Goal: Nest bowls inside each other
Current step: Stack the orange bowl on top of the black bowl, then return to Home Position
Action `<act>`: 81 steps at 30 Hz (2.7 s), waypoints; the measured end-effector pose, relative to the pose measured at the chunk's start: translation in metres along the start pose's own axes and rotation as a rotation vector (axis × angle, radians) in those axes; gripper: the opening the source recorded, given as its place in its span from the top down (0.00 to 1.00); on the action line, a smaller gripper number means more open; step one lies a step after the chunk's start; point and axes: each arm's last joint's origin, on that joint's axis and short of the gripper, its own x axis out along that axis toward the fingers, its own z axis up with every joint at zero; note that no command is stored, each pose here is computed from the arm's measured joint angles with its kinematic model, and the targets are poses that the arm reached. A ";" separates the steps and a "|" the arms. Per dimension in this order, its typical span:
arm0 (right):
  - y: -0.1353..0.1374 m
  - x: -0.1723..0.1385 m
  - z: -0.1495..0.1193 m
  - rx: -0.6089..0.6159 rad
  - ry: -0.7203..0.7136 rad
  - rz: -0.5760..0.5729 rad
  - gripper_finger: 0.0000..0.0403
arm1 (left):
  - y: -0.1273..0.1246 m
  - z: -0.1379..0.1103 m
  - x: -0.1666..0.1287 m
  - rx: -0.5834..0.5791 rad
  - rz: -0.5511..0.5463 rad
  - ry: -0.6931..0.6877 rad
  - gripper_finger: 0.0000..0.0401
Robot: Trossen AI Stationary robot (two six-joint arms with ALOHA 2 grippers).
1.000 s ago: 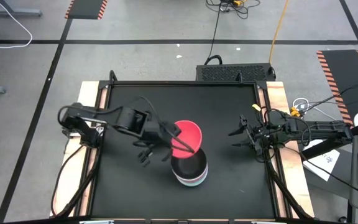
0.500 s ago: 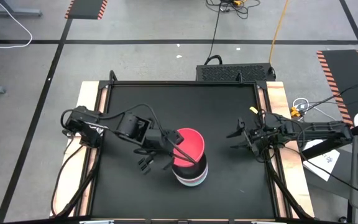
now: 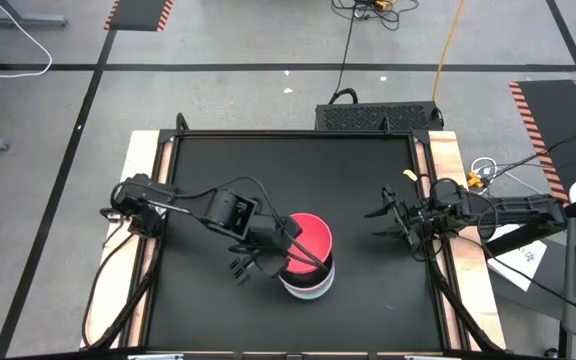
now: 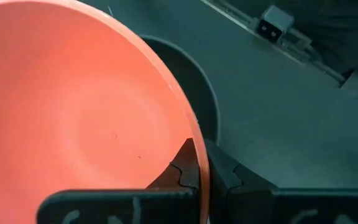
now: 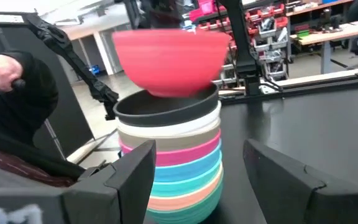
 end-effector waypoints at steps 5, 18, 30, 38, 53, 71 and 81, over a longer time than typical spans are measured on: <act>0.004 0.000 -0.001 -0.016 0.005 0.036 0.42 | 0.009 -0.005 0.012 -0.009 -0.008 0.031 0.99; 0.007 -0.001 -0.002 -0.056 0.014 0.059 0.42 | 0.003 0.002 0.048 -0.005 -0.063 0.081 0.99; 0.007 -0.001 -0.002 -0.058 0.018 0.054 0.42 | -0.008 0.014 0.071 0.055 0.015 0.140 0.99; 0.007 -0.001 -0.004 -0.054 0.032 0.051 0.42 | -0.006 0.015 0.072 0.028 0.050 0.149 0.98; 0.006 -0.001 -0.005 -0.050 0.041 0.049 0.42 | -0.002 0.037 0.039 0.008 0.078 -0.001 0.57; 0.008 -0.003 0.003 -0.119 0.001 0.029 0.42 | -0.042 0.060 0.030 0.091 0.346 0.099 0.50; 0.020 -0.039 0.033 -0.259 -0.022 -0.151 0.42 | -0.075 0.058 -0.077 -0.035 0.454 -0.116 0.50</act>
